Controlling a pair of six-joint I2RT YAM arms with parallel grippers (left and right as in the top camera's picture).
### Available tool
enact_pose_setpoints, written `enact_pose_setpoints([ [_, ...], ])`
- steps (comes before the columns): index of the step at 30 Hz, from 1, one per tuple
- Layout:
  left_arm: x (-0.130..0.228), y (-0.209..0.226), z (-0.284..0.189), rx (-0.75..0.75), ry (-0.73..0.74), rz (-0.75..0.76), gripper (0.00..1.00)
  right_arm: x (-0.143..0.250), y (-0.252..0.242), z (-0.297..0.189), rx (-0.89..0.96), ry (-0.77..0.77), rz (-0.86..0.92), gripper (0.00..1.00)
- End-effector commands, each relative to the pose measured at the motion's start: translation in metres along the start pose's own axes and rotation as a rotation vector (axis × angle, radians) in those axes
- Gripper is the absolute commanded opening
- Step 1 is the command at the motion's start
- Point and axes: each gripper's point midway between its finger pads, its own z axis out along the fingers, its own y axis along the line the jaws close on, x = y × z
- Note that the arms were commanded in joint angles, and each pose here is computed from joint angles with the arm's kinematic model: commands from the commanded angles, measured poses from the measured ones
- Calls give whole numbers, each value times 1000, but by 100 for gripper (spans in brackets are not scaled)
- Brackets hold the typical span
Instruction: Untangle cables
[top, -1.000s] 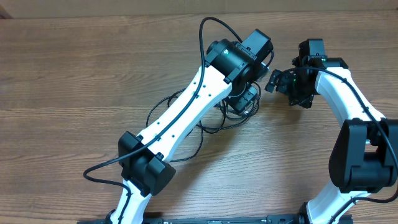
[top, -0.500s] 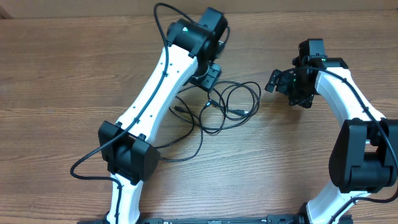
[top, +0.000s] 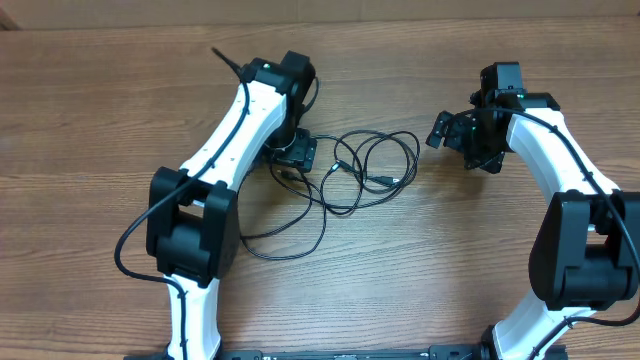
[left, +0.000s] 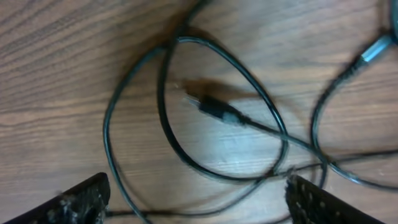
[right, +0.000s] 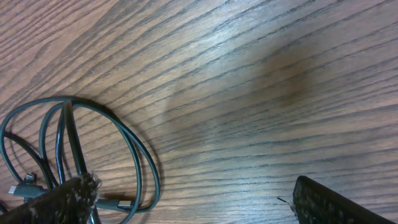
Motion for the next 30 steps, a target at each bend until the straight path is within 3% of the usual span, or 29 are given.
enact_pose_setpoints([
  [1, -3, 2, 6, 3, -12, -45, 80, 0, -2, -3, 7, -10, 4, 100],
  [2, -3, 1, 6, 6, -12, -44, 71, 0, -2, -3, 7, -10, 4, 100],
  [4, -2, -2, 6, 16, -10, -41, 41, 0, -2, -3, 7, -10, 4, 100],
  [8, -5, -8, 6, 50, -19, -42, 16, 0, -2, -3, 7, -10, 4, 100],
  [11, -4, -11, 5, 65, -14, -41, 4, 0, -2, -3, 7, -10, 4, 100],
  [17, -7, -13, 5, 76, -23, -64, 5, 0, -2, -3, 7, -10, 4, 100],
  [23, -8, -5, 7, 38, -26, -199, 33, 0, -2, -3, 7, -10, 4, 100],
  [30, -2, 8, 15, -34, -18, -382, 39, 0, -2, -3, 7, -10, 4, 100],
])
